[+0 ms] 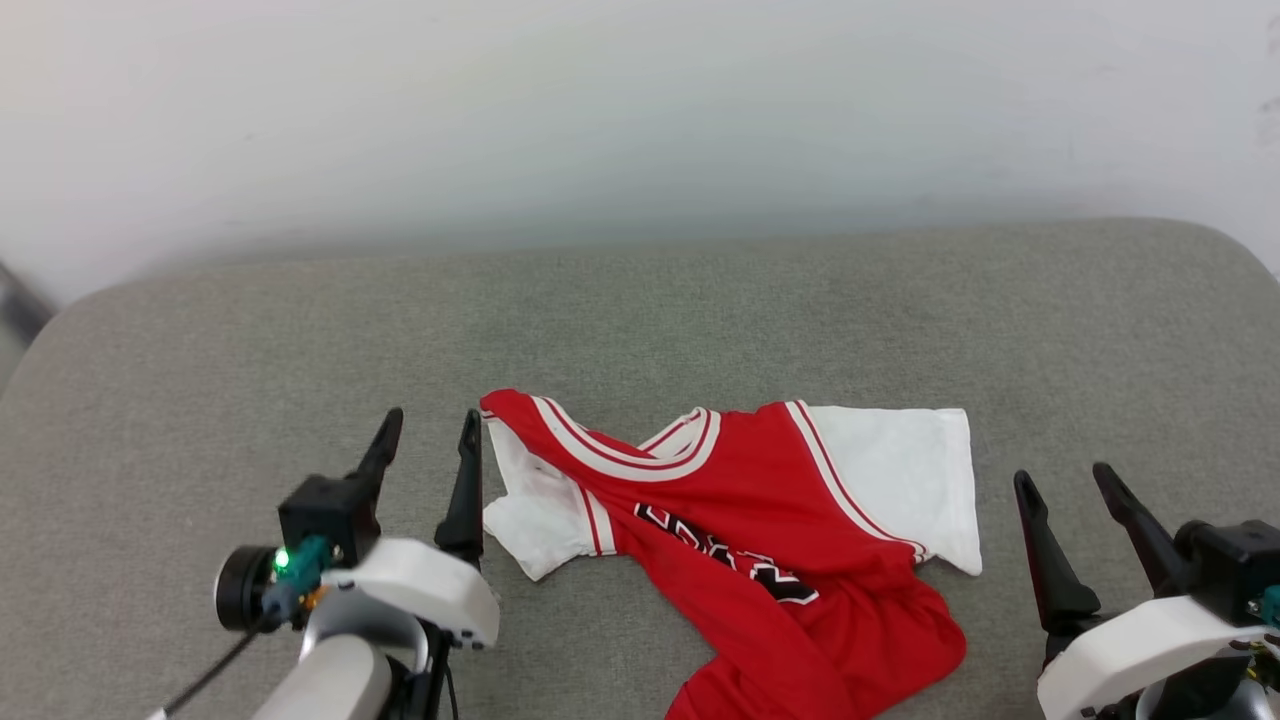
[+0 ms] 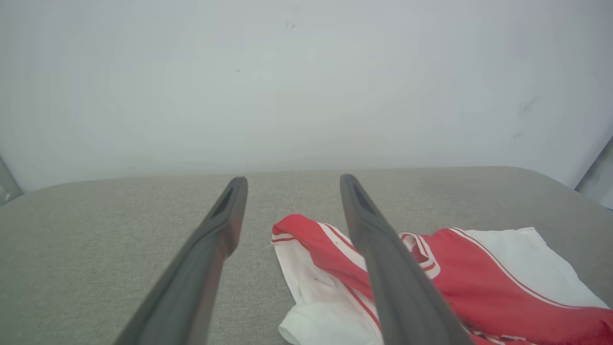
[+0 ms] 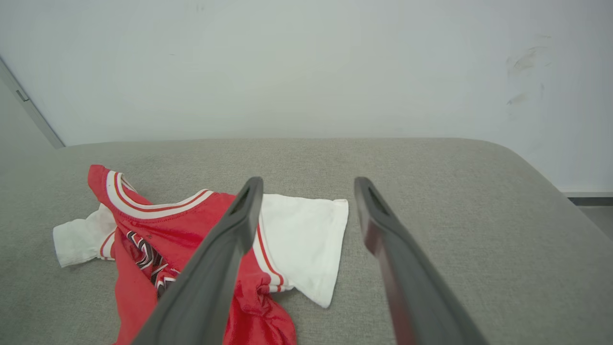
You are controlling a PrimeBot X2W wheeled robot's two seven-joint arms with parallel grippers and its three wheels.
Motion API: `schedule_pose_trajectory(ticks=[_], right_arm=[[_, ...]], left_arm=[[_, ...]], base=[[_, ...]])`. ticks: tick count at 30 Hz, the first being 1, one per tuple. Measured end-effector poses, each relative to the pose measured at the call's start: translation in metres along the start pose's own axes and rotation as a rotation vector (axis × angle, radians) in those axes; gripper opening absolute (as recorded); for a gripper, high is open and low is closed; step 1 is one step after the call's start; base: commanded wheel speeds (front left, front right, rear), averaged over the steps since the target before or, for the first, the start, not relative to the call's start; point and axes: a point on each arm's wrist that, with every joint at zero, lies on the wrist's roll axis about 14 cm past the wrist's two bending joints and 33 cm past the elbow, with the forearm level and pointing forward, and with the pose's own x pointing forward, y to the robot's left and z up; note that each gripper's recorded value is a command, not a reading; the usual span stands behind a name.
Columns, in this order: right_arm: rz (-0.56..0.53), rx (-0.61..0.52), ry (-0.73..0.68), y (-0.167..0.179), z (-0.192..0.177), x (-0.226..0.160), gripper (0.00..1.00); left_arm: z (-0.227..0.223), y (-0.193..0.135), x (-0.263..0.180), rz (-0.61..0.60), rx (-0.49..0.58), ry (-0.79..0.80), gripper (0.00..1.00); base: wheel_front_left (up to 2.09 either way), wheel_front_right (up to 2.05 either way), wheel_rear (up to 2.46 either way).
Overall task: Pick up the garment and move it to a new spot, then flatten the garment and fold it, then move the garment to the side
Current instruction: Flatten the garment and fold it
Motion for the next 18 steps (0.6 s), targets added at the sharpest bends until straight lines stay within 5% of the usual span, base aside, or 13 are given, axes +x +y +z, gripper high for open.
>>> schedule_pose_trajectory(ticks=[8,18], right_arm=[[-0.042,0.100,0.172,-0.020,-0.040,-0.001,1.00],[-0.061,0.166,0.536,-0.069,-0.083,0.062,1.00]], left_arm=[[0.010,0.005,-0.025,0.055,0.000,-0.045,1.00],[0.009,0.015,-0.006,0.093,-0.012,-0.064,1.00]], base=[[0.00,0.00,0.00],[0.00,0.00,0.00]])
